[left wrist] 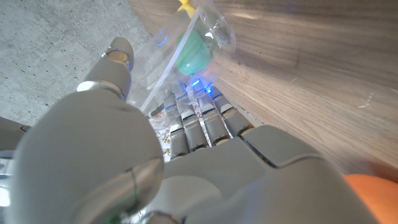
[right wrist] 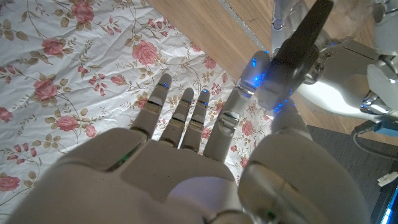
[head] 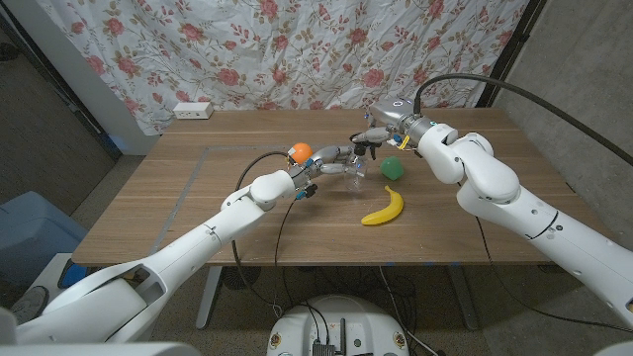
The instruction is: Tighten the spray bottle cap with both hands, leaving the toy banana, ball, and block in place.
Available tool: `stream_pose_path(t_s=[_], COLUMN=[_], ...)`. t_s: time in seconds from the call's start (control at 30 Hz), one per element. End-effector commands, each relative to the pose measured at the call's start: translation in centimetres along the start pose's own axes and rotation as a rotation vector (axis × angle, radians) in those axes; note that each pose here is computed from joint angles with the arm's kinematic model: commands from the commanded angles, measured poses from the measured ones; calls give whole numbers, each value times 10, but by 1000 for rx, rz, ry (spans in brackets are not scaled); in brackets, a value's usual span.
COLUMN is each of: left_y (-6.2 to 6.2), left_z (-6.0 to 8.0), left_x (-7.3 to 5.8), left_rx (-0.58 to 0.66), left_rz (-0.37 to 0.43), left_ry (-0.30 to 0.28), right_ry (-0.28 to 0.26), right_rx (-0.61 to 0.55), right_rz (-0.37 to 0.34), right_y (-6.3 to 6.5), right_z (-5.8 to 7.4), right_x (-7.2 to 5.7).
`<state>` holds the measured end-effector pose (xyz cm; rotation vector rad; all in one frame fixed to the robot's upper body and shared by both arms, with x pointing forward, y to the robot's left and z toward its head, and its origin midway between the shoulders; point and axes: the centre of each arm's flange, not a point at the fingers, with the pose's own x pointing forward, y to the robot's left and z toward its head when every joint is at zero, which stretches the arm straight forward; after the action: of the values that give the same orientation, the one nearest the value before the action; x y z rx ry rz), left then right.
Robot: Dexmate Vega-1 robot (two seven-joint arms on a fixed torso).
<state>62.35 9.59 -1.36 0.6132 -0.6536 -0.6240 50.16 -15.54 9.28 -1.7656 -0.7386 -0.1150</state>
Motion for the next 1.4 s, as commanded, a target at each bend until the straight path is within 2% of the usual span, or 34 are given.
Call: stream_pose_path(t_s=[0.03,0.8,1.07,1.4], left_y=[0,1,4,11], left_z=[0,3,6,3], left_x=[-2,-6,-12,-27], left_rx=[-1,11,21,24], left_rz=[3,14,29,71], left_ry=[0,-6,-7,3], right_ry=[-31,-66,-79,-67], right_rx=[14,29,49,80], right_rz=[-5,13,10,-11], right_y=[-9,-24,-28,-29], right_z=[-5,-15,-18,-25], right_x=[-2,-2,-4,-3])
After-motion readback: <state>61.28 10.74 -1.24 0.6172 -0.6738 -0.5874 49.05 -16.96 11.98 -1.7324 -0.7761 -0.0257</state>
